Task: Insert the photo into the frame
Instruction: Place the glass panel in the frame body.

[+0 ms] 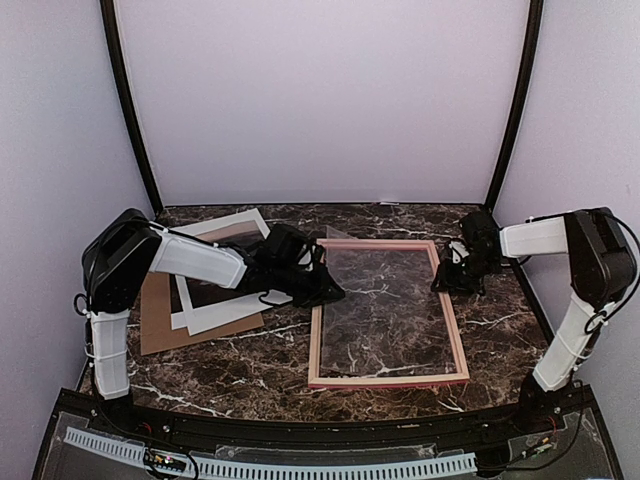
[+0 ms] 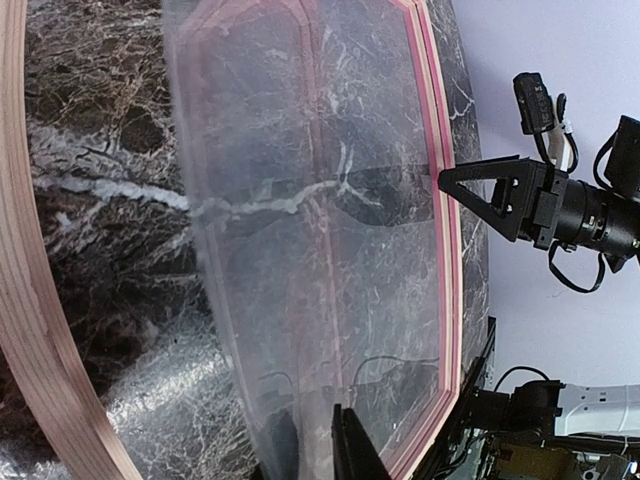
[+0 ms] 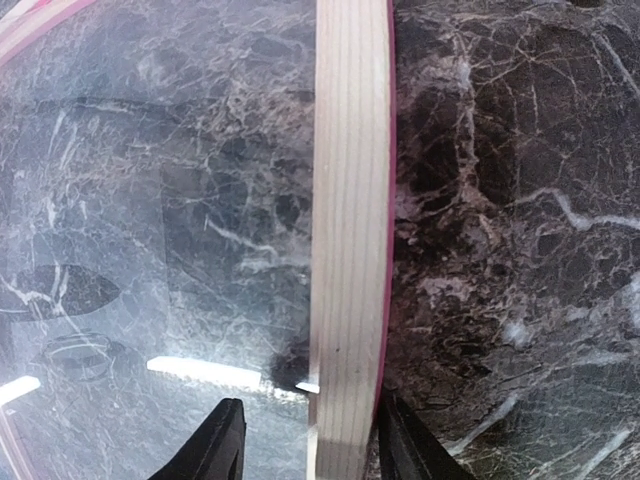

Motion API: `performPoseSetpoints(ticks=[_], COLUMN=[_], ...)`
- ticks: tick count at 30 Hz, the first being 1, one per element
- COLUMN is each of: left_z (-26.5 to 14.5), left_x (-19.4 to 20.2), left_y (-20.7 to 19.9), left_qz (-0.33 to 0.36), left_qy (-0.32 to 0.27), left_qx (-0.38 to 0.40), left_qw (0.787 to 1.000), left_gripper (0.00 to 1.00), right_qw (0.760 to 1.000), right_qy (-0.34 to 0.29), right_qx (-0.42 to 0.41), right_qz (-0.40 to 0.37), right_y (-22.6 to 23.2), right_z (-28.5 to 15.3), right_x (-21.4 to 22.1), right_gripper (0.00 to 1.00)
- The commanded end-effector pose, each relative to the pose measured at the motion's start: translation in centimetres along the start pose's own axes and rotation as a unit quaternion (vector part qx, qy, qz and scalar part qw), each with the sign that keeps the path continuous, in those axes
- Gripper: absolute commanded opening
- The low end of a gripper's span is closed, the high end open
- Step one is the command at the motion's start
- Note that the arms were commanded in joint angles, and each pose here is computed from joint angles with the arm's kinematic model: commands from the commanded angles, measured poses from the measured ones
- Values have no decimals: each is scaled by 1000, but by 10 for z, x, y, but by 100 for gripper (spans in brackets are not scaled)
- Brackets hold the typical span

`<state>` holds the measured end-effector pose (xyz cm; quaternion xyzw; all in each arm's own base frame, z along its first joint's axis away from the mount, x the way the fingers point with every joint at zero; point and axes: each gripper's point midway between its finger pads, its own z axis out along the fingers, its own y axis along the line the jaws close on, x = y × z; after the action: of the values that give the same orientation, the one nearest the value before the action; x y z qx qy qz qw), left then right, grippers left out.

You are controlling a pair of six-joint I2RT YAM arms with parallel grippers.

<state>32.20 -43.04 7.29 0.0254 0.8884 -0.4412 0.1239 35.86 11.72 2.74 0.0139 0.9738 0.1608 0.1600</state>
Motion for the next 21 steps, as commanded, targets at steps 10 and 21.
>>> performPoseSetpoints(ticks=[10, 21], left_z=[2, -4], left_x=[1, -1], left_y=[-7, -6], left_qz=[23, 41], left_qy=[4, 1], left_qx=[-9, -35], left_qw=[1000, 999], left_gripper=[32, 49], right_qw=[999, 999], right_qy=[-1, 0], right_qx=[39, 39], right_qz=[-16, -15], right_y=[-7, -8], right_z=[4, 4], right_x=[-5, -3], right_gripper=[43, 42])
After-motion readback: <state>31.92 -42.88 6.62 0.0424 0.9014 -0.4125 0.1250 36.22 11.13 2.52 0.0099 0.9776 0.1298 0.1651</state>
